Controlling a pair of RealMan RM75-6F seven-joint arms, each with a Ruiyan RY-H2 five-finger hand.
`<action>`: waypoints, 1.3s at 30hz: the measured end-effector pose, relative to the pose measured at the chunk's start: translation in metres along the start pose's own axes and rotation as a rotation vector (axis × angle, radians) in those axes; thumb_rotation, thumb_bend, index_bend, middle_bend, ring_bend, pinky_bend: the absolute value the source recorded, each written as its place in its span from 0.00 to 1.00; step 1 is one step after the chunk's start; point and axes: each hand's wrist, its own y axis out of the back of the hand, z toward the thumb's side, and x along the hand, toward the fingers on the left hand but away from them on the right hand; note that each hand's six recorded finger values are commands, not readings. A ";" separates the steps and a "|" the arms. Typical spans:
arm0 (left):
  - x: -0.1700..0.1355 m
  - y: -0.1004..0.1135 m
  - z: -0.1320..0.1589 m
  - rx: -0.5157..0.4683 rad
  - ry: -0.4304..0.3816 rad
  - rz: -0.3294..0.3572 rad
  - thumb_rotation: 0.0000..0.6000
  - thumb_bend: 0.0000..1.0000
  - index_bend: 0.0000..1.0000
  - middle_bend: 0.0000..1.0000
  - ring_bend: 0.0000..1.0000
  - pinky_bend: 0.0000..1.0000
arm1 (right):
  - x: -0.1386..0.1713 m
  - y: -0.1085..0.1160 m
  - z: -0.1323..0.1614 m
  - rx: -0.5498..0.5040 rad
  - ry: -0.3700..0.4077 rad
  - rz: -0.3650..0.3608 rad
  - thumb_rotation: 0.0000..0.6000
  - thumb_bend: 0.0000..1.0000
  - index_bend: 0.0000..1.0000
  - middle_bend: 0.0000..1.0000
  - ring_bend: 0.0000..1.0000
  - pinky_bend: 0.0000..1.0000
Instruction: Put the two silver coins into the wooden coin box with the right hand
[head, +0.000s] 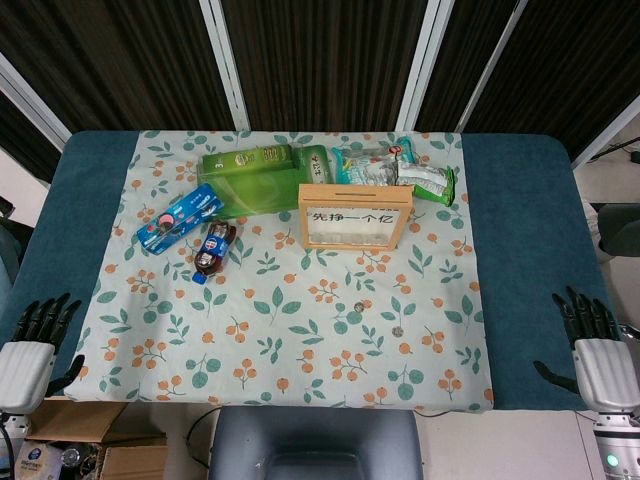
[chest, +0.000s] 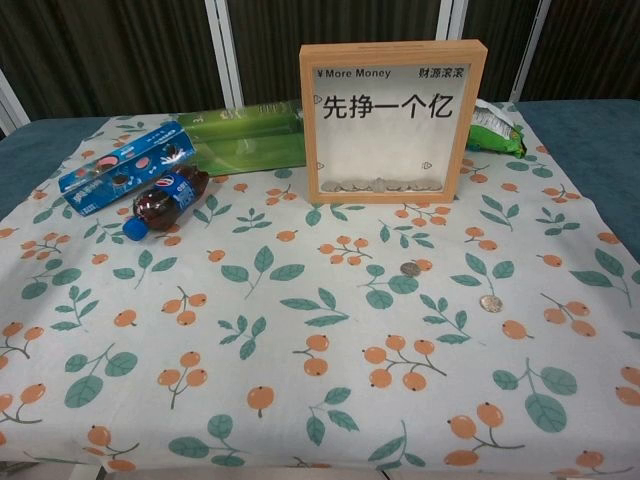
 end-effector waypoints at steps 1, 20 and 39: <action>0.001 0.000 0.000 -0.003 0.000 0.001 1.00 0.34 0.00 0.00 0.00 0.00 | 0.000 0.000 0.000 0.001 -0.001 -0.001 1.00 0.30 0.00 0.00 0.00 0.00; 0.002 0.000 0.001 -0.013 -0.001 0.010 1.00 0.34 0.00 0.00 0.00 0.00 | -0.006 -0.002 -0.002 0.029 0.004 0.006 1.00 0.30 0.00 0.00 0.00 0.00; 0.007 -0.003 0.006 -0.023 -0.011 0.008 1.00 0.34 0.00 0.00 0.00 0.00 | -0.069 -0.012 0.085 0.157 0.232 0.056 1.00 0.30 0.00 0.00 0.00 0.00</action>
